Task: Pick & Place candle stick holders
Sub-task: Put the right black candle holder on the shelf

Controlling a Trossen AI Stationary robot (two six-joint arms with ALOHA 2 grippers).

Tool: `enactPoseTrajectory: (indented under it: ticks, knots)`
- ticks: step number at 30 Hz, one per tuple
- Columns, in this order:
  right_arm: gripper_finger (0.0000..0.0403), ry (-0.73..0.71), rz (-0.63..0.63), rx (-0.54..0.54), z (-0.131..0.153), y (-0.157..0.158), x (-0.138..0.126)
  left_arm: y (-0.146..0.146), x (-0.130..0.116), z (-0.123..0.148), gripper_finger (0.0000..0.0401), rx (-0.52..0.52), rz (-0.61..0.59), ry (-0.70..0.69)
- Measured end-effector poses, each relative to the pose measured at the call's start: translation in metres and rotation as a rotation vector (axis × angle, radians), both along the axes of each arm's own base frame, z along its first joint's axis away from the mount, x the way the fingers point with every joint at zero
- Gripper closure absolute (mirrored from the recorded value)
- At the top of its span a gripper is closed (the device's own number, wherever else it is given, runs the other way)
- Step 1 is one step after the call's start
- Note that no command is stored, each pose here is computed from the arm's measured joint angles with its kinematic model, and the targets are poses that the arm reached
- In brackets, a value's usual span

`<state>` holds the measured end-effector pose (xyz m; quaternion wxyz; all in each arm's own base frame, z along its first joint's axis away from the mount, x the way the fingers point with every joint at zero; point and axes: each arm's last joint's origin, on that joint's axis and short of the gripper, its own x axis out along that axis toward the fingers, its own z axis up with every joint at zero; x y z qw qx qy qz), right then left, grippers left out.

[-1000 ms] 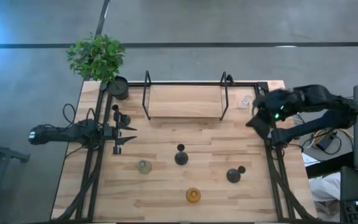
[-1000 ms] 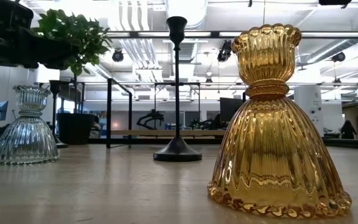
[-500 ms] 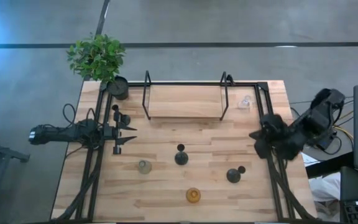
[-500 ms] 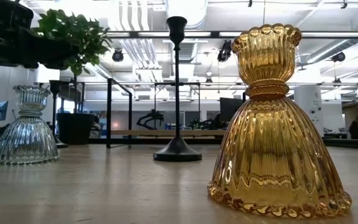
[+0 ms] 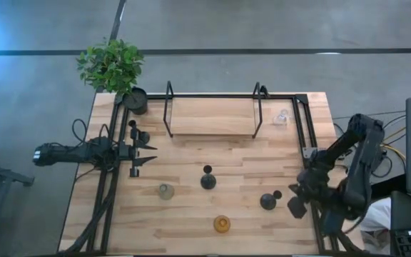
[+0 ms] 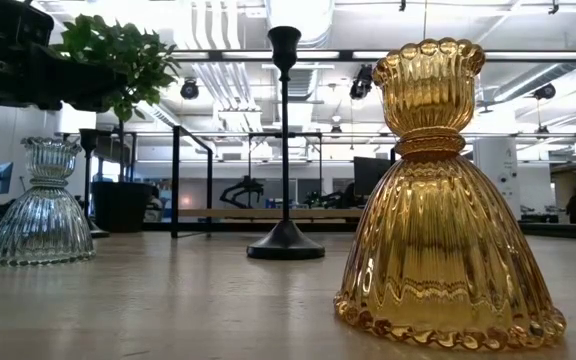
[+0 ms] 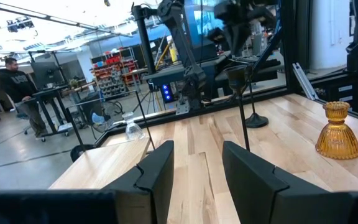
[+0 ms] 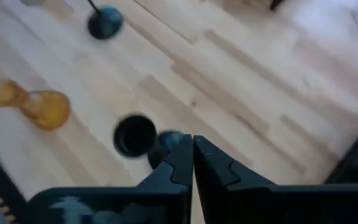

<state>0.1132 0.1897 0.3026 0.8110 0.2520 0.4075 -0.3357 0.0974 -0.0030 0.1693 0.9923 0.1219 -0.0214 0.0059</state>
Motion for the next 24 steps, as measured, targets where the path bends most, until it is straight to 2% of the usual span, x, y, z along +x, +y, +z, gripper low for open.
enactPoseTrajectory:
  ticks: [9,18,24]
  knots:
    - [0.0394,0.184,-0.097,-0.011,-0.038,0.038,0.0,0.0,0.0,-0.001,0.0258,0.0,0.0,0.01]
    - [0.0394,0.158,-0.09,0.059,-0.057,0.06,0.009,0.0,0.0,-0.001,0.0258,0.001,0.001,0.013]
    - [0.0394,0.132,-0.058,0.133,-0.058,0.071,0.006,0.0,0.0,-0.001,0.0258,0.001,0.0,0.014]
